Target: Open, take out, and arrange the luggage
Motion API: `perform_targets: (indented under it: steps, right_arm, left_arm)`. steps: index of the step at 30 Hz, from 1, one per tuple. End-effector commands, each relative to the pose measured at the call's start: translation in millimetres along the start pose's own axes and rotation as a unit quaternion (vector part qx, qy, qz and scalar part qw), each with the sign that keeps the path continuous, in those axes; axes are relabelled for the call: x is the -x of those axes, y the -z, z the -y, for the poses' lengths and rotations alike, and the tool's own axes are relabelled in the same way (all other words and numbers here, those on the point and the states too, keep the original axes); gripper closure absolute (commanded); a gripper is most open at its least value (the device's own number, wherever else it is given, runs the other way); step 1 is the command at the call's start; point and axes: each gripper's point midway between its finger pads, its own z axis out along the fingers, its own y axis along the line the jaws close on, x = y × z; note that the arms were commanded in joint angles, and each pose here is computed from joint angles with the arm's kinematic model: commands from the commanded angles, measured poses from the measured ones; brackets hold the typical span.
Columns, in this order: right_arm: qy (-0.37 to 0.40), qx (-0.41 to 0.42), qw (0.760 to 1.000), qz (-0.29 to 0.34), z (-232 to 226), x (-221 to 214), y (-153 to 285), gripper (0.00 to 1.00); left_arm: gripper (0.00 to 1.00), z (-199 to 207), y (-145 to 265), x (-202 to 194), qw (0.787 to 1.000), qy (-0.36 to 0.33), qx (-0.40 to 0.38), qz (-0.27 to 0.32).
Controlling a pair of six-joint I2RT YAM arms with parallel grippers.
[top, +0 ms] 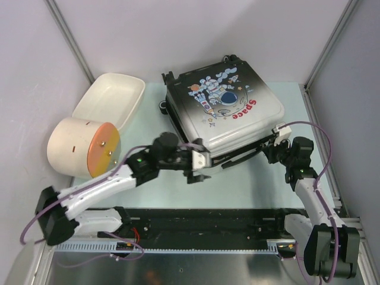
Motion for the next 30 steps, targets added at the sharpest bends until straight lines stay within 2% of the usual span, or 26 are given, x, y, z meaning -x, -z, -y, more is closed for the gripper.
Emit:
perform_targets:
  steps: [1, 4, 5, 7, 8, 9, 12, 18, 24, 30]
  right_arm:
    - [0.007, -0.015, 0.999, 0.044, 12, 34, 0, 1.00]
    - [0.010, -0.016, 0.999, 0.040, 13, 31, 0, 1.00]
    - [0.010, -0.020, 0.999, 0.039, 14, 31, 0, 1.00]
    - [0.011, -0.024, 0.999, 0.036, 15, 30, 0, 1.00]
    - [0.012, -0.028, 0.999, 0.036, 17, 30, 1, 1.00]
    - [0.013, -0.030, 0.999, 0.035, 18, 29, 1, 1.00]
    - [0.008, -0.034, 0.999, 0.035, 19, 29, -1, 1.00]
    - [-0.007, -0.029, 0.999, 0.030, 18, 26, -4, 1.00]
    - [-0.005, -0.032, 0.999, 0.036, 19, 30, -2, 1.00]
    - [-0.004, -0.037, 0.999, 0.036, 21, 29, -3, 1.00]
  left_arm:
    - [0.10, -20, -59, 29, 0.995, -0.084, 0.045, 0.027]
    - [0.12, -7, -95, 52, 0.994, -0.091, 0.022, 0.051]
    - [0.13, 4, -119, 37, 0.996, -0.085, 0.005, 0.031]
    - [0.16, 0, -136, 50, 0.996, -0.081, 0.008, 0.038]
    - [0.18, 4, -153, 35, 0.997, -0.072, 0.001, 0.020]
    - [0.19, -2, -160, 42, 0.997, -0.073, 0.008, 0.025]
    - [0.20, -10, -184, 22, 0.997, -0.066, 0.028, 0.003]
    - [0.23, -12, -212, -16, 0.997, -0.050, 0.040, -0.033]
    - [0.22, -45, -226, -40, 0.992, -0.005, 0.116, -0.055]
    - [0.26, -52, -242, -89, 0.982, -0.028, 0.145, -0.121]
